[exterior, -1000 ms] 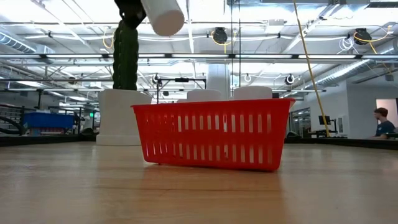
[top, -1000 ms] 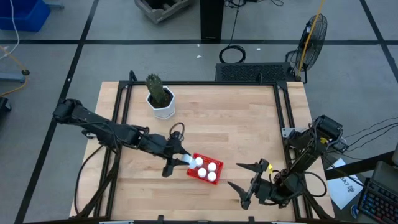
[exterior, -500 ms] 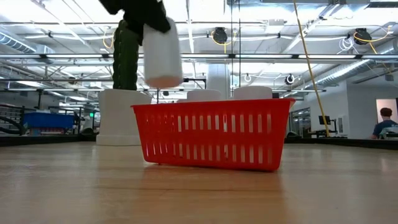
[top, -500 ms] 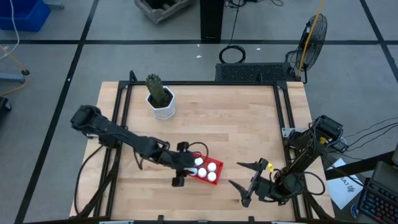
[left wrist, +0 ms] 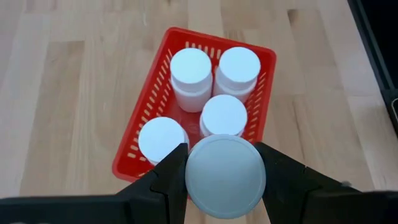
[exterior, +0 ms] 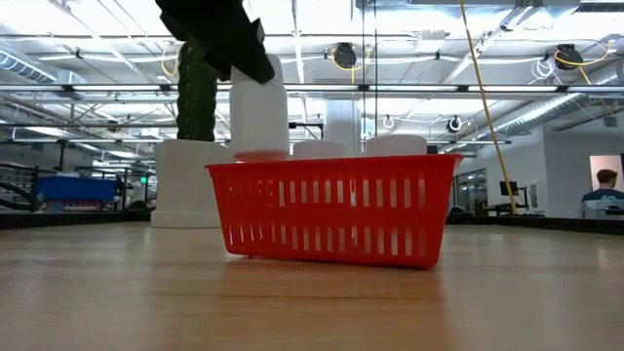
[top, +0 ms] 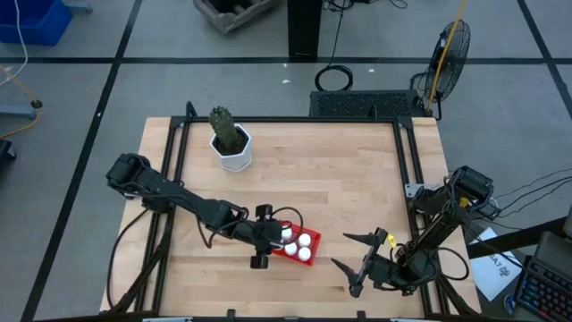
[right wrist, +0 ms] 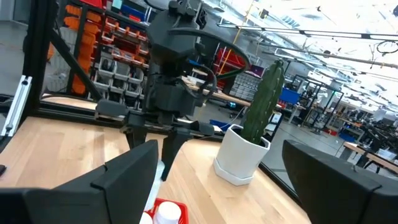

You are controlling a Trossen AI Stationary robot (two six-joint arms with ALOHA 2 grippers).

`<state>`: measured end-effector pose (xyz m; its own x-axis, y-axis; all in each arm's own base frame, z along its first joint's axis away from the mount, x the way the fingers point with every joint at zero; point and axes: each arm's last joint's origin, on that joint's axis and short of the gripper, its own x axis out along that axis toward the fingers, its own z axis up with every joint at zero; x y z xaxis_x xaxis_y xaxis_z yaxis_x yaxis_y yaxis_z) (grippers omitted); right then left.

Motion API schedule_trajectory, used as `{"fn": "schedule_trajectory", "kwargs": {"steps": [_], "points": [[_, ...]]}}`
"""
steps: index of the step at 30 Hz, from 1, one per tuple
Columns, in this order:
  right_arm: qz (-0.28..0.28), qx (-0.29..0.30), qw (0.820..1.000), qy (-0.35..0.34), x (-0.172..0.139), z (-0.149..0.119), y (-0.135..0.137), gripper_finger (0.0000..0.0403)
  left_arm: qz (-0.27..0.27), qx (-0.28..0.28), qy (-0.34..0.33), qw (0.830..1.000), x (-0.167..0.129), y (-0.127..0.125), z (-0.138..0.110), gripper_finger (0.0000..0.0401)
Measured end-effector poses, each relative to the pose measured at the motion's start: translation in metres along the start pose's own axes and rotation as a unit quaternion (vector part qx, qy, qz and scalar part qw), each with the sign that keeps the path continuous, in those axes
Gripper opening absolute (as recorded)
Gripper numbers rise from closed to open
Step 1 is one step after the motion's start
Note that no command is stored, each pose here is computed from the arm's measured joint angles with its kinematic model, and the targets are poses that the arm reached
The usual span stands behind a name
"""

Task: Pick and place pill bottles into a basket
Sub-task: Put the white pill bottle into the red bin

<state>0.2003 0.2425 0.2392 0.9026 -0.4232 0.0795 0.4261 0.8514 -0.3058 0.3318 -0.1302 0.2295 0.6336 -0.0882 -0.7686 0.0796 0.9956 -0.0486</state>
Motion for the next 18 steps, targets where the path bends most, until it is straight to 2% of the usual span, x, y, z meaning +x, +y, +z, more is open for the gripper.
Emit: {"fn": "schedule_trajectory", "kwargs": {"steps": [18], "points": [[0.000, 0.007, 1.000, 0.001, 0.0000, -0.0004, 0.0004, 0.0334, -0.005, -0.011, -0.011, 1.000, 0.0059, -0.0014, -0.0072, 0.0161]]}}
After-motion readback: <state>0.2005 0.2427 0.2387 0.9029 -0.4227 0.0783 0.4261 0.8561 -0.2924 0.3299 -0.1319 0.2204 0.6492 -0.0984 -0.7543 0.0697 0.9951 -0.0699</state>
